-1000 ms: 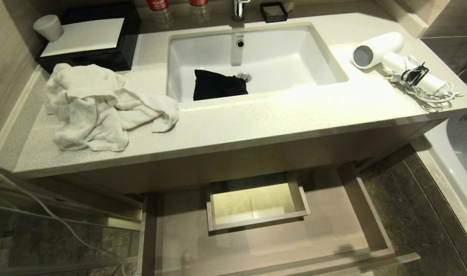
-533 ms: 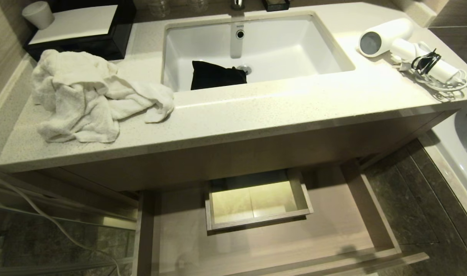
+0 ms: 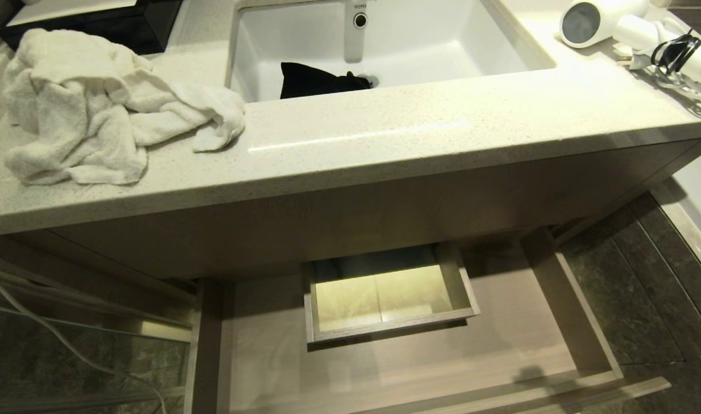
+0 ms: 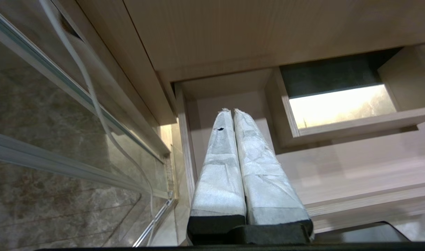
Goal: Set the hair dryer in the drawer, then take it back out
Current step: Close the drawer
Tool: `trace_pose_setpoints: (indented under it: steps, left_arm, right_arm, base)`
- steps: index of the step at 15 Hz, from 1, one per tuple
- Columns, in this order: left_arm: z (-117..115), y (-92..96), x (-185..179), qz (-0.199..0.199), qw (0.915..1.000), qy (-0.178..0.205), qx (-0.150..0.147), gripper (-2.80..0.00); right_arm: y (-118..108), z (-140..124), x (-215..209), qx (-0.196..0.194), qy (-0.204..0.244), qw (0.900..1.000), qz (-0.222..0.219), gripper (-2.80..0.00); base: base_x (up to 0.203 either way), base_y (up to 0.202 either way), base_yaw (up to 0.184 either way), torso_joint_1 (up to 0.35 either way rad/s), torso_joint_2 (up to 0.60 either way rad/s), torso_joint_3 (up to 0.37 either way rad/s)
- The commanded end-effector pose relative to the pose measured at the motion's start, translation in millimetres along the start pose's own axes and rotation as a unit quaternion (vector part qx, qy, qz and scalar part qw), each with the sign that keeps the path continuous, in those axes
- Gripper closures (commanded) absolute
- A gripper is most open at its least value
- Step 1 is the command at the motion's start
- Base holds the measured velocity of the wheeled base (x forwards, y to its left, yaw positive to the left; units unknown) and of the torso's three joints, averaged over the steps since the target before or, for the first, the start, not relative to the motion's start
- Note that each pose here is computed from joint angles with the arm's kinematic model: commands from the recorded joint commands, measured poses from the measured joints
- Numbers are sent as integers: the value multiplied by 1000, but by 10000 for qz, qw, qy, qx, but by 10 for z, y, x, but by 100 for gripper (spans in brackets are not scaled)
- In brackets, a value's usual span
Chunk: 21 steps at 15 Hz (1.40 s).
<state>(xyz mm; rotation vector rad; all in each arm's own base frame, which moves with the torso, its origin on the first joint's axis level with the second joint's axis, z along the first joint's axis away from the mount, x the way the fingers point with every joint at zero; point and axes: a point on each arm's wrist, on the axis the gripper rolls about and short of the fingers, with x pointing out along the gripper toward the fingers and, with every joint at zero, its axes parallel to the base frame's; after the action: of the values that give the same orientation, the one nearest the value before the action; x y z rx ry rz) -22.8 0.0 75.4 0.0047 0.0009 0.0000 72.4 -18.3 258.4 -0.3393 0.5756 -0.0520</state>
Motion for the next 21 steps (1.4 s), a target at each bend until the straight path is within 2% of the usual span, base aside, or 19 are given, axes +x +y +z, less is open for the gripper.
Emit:
trace_pose_setpoints:
  steps: [1,8,18,21]
  left_arm:
    - [-5,0,1,0,10000,11,0,0]
    - [-5,0,1,0,10000,11,0,0]
    - [-5,0,1,0,10000,11,0,0]
    - [-5,0,1,0,10000,11,0,0]
  right_arm:
    - [13,-25,-7,-11,18,10000,16,0]
    - [23,-42,-7,-43,24,10000,42,0]
    - [42,-68,21,-96,83,9999,115,0]
    - [60,-101,19,-106,102,9998,147,0]
  base:
    - [0,0,0,-214,547,332]
    - [0,0,0,-154,421,260]
    - [0,0,0,-14,17,6]
    - [0,0,0,-296,51,-251]
